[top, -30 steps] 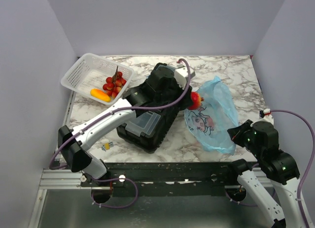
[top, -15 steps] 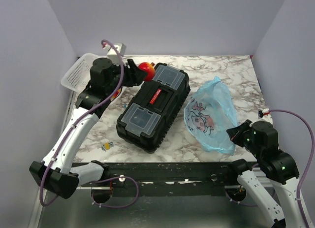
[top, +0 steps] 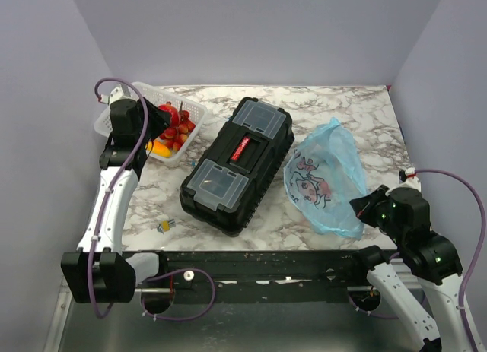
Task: Take the fake fruits out of the plastic bag
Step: Place the fake fruit in the bin.
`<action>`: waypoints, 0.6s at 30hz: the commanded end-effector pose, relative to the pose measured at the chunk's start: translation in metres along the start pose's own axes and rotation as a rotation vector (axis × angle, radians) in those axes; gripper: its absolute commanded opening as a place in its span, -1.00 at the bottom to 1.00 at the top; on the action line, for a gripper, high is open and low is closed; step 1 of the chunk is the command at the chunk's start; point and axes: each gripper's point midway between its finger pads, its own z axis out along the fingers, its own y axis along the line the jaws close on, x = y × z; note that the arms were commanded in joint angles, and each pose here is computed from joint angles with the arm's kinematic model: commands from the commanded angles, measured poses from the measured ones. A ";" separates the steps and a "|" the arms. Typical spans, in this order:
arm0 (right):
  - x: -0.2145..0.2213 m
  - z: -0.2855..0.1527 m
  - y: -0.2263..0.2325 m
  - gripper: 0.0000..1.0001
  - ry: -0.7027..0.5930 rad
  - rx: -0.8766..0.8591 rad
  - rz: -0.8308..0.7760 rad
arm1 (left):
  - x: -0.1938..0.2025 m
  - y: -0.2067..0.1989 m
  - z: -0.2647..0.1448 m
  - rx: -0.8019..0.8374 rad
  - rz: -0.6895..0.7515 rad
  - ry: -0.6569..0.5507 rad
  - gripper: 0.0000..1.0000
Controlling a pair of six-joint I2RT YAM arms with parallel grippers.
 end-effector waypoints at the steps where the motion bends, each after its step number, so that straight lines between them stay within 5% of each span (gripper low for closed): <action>1: 0.001 0.003 0.003 -0.99 0.004 -0.018 -0.018 | -0.021 0.052 0.007 -0.273 -0.016 -0.062 -0.79; 8: 0.000 -0.001 0.003 -0.99 -0.010 -0.026 -0.011 | -0.006 0.079 0.013 -0.322 -0.185 -0.059 -0.72; 18: 0.000 0.004 0.002 -0.99 0.000 -0.008 -0.014 | 0.029 0.102 0.053 -0.304 -0.334 0.174 -0.64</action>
